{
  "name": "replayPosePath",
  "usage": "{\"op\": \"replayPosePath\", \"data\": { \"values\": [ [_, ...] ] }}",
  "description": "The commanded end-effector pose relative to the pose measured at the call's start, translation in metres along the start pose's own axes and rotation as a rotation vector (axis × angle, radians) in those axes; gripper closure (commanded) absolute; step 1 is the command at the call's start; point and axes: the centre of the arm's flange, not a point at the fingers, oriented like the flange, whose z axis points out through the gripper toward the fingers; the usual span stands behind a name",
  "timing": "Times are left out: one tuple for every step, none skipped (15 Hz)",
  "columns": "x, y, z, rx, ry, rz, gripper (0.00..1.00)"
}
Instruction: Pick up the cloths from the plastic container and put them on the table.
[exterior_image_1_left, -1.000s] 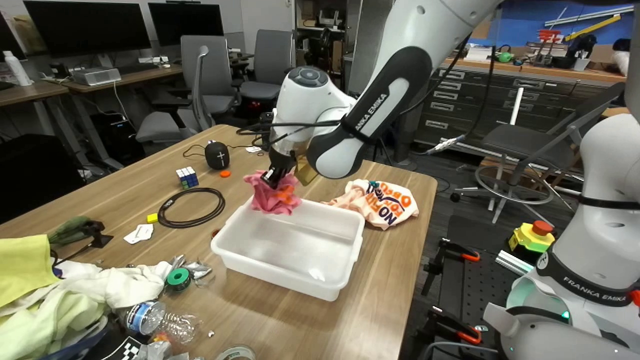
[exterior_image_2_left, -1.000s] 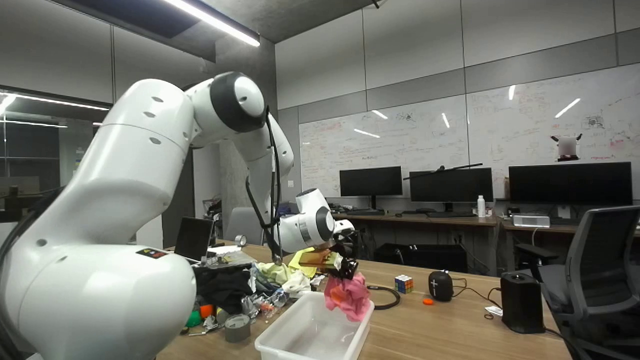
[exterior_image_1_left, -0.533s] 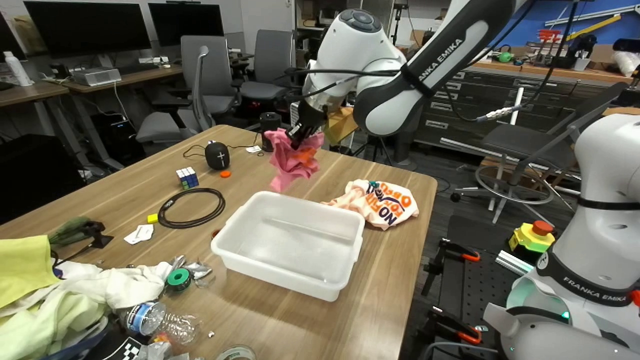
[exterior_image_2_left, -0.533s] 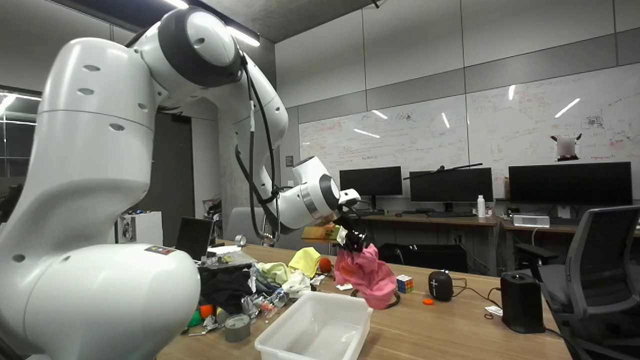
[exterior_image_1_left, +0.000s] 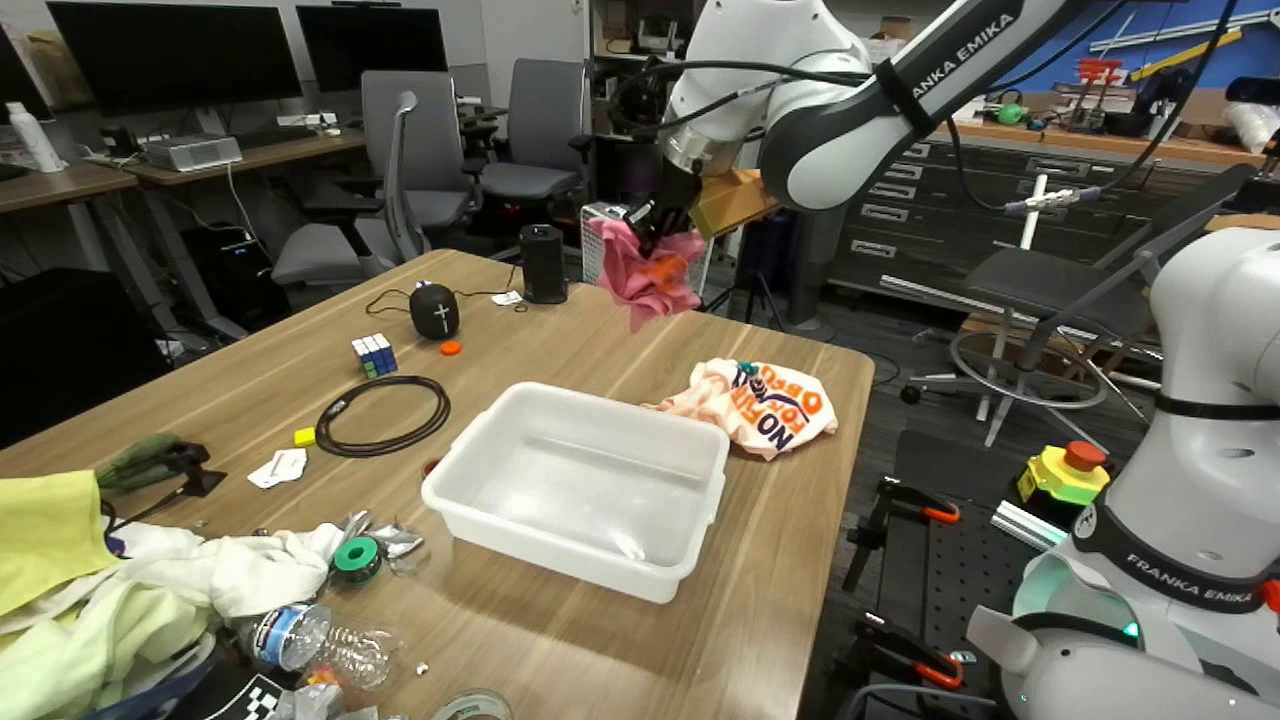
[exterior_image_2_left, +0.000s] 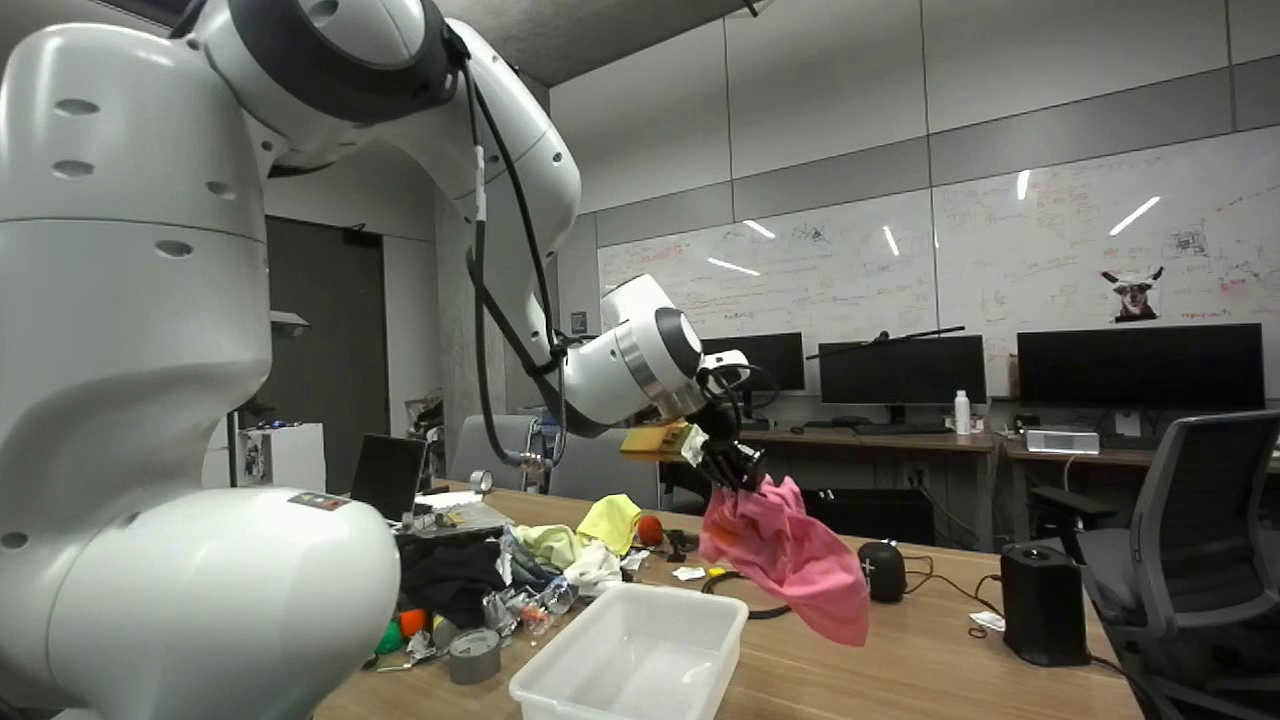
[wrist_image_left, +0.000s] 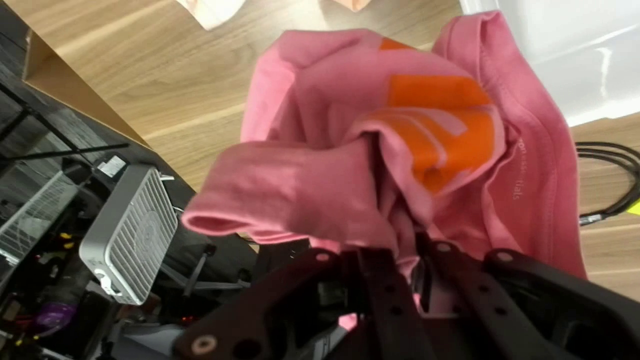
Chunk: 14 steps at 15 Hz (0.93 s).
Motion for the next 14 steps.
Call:
{"op": "replayPosePath", "data": {
  "values": [
    [-0.012, 0.025, 0.002, -0.082, -0.065, 0.096, 0.95],
    [-0.014, 0.033, 0.01, -0.12, -0.1, 0.123, 0.95],
    [-0.016, 0.043, 0.018, -0.157, -0.138, 0.155, 0.95],
    [-0.02, 0.052, 0.025, -0.187, -0.167, 0.183, 0.95],
    [-0.026, 0.061, 0.029, -0.213, -0.193, 0.206, 0.95],
    [-0.03, 0.069, 0.033, -0.228, -0.217, 0.225, 0.94],
    [-0.035, 0.074, 0.036, -0.241, -0.236, 0.249, 0.93],
    [-0.039, 0.08, 0.038, -0.241, -0.253, 0.253, 0.63],
    [-0.043, 0.083, 0.039, -0.243, -0.263, 0.267, 0.62],
    [-0.046, 0.086, 0.039, -0.238, -0.273, 0.276, 0.55],
    [-0.05, 0.087, 0.039, -0.234, -0.278, 0.286, 0.48],
    [-0.052, 0.09, 0.039, -0.228, -0.291, 0.29, 0.4],
    [-0.054, 0.091, 0.038, -0.221, -0.301, 0.3, 0.33],
    [-0.058, 0.092, 0.037, -0.213, -0.319, 0.304, 0.24]
  ]
}}
